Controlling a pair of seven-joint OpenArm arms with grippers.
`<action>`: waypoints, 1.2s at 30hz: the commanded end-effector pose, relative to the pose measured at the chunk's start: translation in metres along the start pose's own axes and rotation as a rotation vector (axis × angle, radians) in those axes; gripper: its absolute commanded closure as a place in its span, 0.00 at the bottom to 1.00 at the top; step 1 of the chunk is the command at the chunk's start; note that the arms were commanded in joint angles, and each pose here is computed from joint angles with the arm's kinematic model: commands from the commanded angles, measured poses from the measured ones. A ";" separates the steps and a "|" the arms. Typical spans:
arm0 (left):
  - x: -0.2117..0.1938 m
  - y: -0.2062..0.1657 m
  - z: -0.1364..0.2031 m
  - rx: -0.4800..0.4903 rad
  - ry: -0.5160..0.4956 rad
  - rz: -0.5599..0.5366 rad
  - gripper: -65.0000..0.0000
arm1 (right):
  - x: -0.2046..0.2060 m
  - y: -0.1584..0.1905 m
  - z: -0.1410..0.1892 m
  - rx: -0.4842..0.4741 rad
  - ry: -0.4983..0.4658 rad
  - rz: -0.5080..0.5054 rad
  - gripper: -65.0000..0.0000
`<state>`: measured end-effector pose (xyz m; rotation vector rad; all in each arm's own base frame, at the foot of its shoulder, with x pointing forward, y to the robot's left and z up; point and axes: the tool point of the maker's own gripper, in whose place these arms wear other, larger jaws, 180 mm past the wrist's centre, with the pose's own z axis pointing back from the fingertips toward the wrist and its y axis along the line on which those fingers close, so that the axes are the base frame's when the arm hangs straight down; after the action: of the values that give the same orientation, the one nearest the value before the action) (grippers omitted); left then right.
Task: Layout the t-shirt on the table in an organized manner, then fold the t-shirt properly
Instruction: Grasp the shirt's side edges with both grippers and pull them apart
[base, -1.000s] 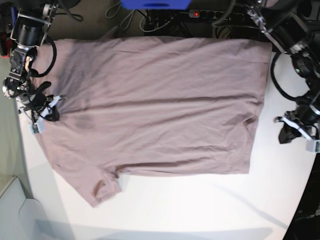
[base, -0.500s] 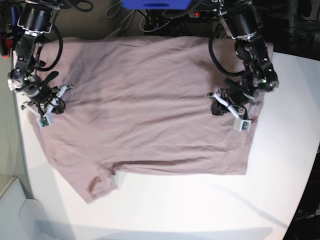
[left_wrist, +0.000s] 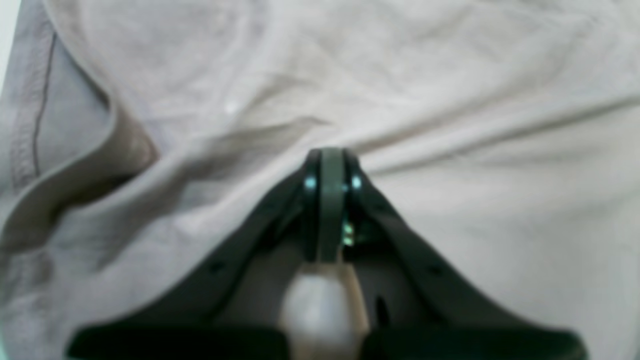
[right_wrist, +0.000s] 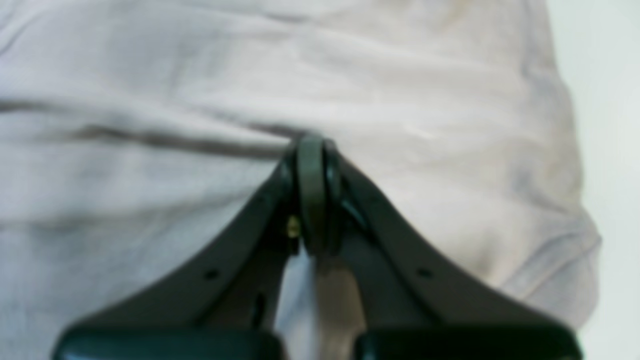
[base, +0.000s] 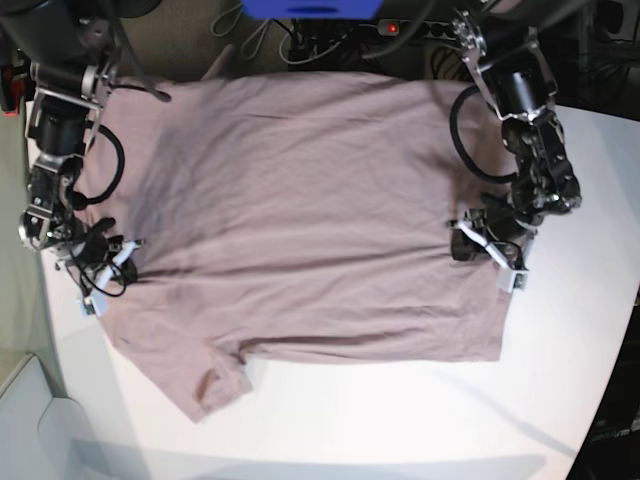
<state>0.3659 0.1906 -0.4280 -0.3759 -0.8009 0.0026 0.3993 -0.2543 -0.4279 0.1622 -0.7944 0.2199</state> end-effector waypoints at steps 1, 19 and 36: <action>0.021 0.007 0.002 0.012 -0.038 -0.010 0.99 | 0.006 -0.006 0.000 -0.010 0.013 0.026 1.00; 0.080 0.045 -0.003 0.027 -0.159 0.036 0.99 | 0.055 -0.036 -0.008 -0.007 -0.085 0.035 1.00; 0.107 0.015 0.084 0.204 -0.124 -0.162 0.99 | 0.040 -0.056 0.084 -0.236 -0.054 0.187 1.00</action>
<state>0.3763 0.2391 -0.3218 -0.1373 -0.8929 -0.0444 0.3772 -0.3093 -0.3609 -0.0961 -0.8484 0.2963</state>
